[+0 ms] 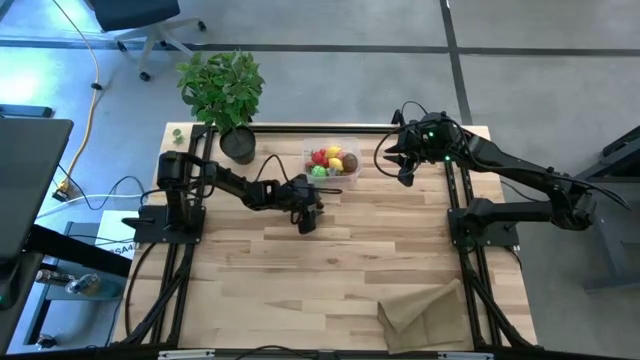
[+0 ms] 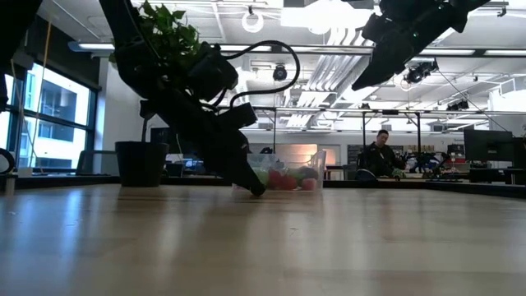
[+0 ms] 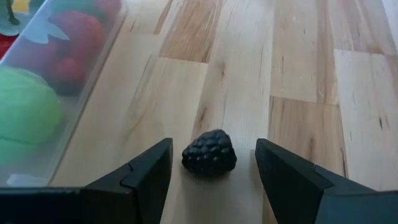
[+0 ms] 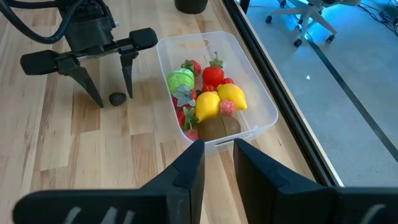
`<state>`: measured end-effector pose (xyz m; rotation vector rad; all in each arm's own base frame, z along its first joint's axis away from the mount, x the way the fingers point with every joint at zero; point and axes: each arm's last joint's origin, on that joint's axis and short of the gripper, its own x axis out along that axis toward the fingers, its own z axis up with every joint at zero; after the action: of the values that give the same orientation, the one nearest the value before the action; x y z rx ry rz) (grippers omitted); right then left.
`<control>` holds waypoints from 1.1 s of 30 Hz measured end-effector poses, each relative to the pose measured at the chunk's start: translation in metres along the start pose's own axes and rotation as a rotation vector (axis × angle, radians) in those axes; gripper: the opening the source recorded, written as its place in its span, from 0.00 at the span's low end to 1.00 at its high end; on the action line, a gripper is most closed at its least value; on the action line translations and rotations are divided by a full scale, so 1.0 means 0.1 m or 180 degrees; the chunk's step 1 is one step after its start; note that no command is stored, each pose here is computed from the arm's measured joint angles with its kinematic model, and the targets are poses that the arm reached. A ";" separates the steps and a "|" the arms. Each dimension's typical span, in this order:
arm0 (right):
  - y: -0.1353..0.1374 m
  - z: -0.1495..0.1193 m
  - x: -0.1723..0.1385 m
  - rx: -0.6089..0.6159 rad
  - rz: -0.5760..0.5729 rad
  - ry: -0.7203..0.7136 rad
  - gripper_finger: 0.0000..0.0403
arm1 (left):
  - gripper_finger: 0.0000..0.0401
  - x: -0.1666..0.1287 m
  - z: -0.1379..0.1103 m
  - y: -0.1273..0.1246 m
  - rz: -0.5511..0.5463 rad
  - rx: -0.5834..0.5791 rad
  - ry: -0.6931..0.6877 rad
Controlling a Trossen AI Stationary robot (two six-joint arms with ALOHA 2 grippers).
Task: Pick and placing Produce into tupperware
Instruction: Put the blackberry into the transparent bin
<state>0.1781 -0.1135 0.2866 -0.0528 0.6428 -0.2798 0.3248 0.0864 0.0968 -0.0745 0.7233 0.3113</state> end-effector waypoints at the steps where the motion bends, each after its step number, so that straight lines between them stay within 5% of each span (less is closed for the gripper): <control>1: 0.00 0.00 0.00 0.0001 -0.0001 0.0000 0.19 | 0.55 0.00 0.00 0.00 -0.0013 0.0002 0.0010; 10: 0.00 0.00 0.00 0.0000 0.0000 0.0000 0.19 | 0.54 0.00 0.00 0.00 -0.0022 0.0007 0.0013; 20: 0.00 0.00 0.00 0.0000 0.0000 0.0000 0.19 | 0.37 0.00 0.01 0.00 -0.0023 -0.0067 -0.0011; 33: 0.00 0.00 0.00 0.0000 0.0000 0.0000 0.19 | 0.35 0.00 0.00 0.00 -0.0060 -0.0077 0.0009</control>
<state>0.1781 -0.1135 0.2866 -0.0529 0.6427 -0.2798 0.3247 0.0860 0.0970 -0.1046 0.7213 0.3019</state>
